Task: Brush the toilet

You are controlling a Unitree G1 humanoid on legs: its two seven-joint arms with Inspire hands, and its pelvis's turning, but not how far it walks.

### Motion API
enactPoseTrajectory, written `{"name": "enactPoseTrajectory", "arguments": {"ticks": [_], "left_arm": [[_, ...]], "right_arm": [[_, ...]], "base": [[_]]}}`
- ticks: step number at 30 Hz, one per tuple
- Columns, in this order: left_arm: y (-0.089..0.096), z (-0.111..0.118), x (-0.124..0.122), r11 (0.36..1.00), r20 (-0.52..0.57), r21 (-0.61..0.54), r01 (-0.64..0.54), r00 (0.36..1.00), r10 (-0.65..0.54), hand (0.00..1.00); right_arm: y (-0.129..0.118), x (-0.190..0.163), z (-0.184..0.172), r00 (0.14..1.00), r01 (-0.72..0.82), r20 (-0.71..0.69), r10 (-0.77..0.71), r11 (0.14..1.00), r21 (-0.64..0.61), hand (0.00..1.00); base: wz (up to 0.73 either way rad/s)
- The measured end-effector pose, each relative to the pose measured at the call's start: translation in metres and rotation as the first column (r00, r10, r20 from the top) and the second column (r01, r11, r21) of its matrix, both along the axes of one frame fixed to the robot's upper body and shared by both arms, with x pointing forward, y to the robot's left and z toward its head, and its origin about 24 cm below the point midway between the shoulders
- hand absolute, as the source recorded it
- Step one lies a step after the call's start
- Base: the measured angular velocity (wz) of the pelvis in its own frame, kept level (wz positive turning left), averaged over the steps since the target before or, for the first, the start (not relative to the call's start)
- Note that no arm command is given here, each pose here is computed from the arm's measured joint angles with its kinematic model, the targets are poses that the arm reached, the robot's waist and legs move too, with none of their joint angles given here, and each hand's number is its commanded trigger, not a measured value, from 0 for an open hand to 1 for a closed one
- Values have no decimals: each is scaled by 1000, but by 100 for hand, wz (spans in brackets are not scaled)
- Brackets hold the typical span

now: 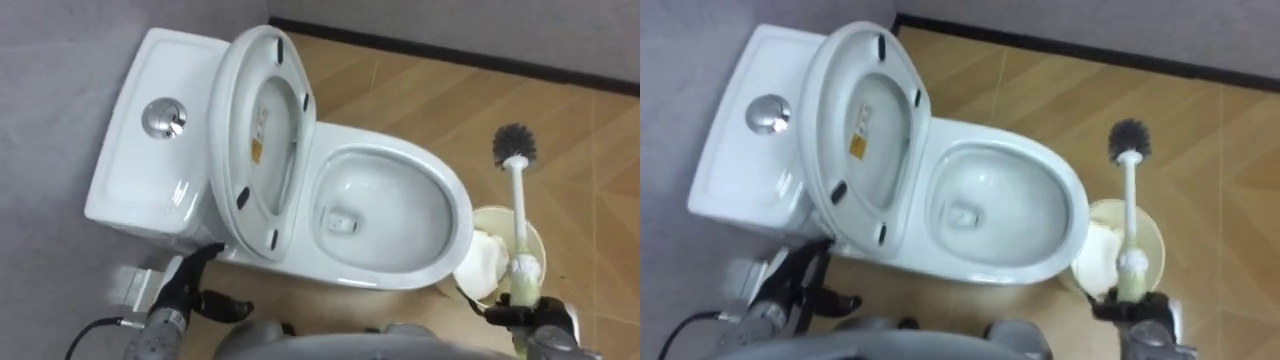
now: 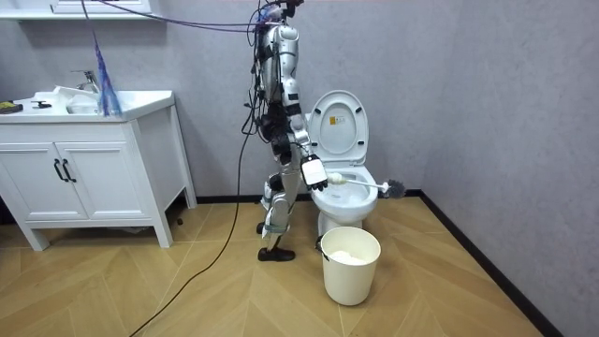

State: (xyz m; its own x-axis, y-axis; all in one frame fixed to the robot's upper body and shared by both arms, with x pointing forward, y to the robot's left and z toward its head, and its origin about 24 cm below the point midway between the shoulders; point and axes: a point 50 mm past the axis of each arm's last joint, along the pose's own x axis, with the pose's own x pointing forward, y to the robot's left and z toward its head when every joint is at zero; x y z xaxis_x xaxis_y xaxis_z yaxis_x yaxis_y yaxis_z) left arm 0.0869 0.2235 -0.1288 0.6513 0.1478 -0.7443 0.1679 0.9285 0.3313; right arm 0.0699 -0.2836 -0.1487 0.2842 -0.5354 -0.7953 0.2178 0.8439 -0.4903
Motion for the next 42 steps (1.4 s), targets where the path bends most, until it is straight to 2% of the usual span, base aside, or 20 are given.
{"name": "enactPoseTrajectory", "arguments": {"ticks": [10, 16, 22, 25, 28, 34, 40, 42], "left_arm": [[21, 9, -22, 994, 0, 107, -20, 1000, 20, 0], [28, 11, -34, 969, -59, 231, 91, 995, -79, 0], [25, 22, -31, 937, -37, 314, 156, 988, -152, 0], [21, 35, -16, 918, 47, 365, 152, 982, -182, 0], [17, 56, 5, 900, 187, 421, 109, 961, -204, 0], [9, 87, 39, 880, 399, 474, 20, 886, -235, 0], [-1, 98, 65, 878, 502, 479, -21, 827, -254, 0], [-12, 101, 74, 883, 527, 469, 0, 802, -280, 0]], "right_arm": [[4, 8, 2, 970, -240, -39, 238, 969, -62, 100], [6, 0, 0, 914, -398, -121, 388, 915, -67, 100], [6, -12, -2, 869, -473, -198, 453, 878, -67, 100], [2, -20, -3, 846, -498, -256, 468, 865, -61, 100], [-4, -30, -3, 832, -500, -308, 461, 864, -56, 100], [-7, -43, -3, 768, -568, -382, 514, 822, -35, 100], [-6, -39, -3, 623, -721, -442, 645, 693, -5, 100], [-4, -39, -4, 554, -774, -462, 692, 633, 20, 100]], "base": [[15], [16], [9], [8], [6], [6], [-1], [-4]]}}
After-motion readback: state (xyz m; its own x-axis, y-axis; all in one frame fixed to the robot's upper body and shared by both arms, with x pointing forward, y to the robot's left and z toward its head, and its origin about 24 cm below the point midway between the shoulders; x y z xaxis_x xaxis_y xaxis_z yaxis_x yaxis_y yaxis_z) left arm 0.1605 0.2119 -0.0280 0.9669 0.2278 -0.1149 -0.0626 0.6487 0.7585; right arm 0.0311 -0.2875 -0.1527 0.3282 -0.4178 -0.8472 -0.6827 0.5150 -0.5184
